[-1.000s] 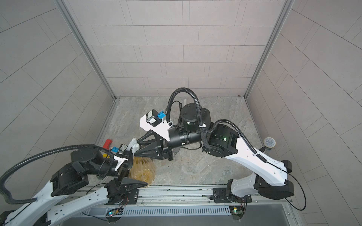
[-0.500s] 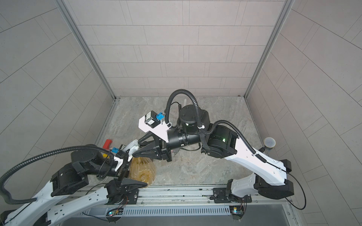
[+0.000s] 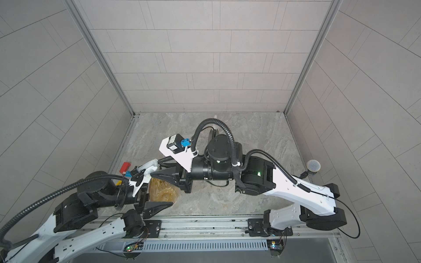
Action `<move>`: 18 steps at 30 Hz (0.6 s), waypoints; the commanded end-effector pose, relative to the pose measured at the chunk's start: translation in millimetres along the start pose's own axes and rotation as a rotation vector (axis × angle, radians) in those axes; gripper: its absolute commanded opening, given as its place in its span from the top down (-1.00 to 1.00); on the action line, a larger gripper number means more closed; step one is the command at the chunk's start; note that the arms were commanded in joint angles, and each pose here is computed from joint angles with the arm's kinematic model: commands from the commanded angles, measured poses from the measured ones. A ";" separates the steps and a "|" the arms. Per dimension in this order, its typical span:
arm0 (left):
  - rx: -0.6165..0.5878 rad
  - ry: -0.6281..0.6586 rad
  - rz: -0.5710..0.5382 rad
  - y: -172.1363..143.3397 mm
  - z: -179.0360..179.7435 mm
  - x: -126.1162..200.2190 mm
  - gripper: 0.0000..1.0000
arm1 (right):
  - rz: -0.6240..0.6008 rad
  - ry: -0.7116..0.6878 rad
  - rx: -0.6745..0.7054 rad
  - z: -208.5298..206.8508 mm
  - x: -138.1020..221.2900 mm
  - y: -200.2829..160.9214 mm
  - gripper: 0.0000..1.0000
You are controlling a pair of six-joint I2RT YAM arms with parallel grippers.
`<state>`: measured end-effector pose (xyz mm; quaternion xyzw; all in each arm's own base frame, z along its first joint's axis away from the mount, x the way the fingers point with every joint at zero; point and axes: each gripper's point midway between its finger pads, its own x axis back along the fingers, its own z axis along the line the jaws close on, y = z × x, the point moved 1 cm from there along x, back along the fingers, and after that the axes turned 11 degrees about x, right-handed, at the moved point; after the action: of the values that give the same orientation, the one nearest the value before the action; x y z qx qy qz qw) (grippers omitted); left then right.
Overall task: Attach spray nozzles to spray bottles
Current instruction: Screw the spray nozzle on the spray bottle.
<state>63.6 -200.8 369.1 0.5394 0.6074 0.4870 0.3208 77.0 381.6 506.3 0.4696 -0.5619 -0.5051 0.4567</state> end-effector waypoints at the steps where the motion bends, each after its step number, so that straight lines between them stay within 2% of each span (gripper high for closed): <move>1: -0.011 0.193 -0.222 56.0 22.3 15.4 1.00 | 0.189 -0.081 -0.056 17.3 -13.6 -55.5 0.49; 6: -0.010 0.270 -0.224 56.5 37.1 11.3 1.00 | 0.218 -0.332 -0.146 6.6 -20.5 -71.0 0.51; 11: -0.004 0.270 -0.221 54.9 38.3 8.9 1.00 | 0.208 -0.471 -0.134 2.5 -27.4 -69.2 0.51; 14: 0.005 0.246 -0.210 51.3 35.3 7.6 1.00 | 0.188 -0.455 -0.109 2.8 -27.3 -60.3 0.43; 18: 0.012 0.211 -0.183 44.8 29.7 7.6 1.00 | 0.122 -0.341 -0.048 13.3 -10.4 -32.0 0.10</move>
<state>98.3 -193.6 364.5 0.4746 0.6470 0.5350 0.2644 99.8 383.8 492.6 0.2873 -0.6353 -0.6322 0.3380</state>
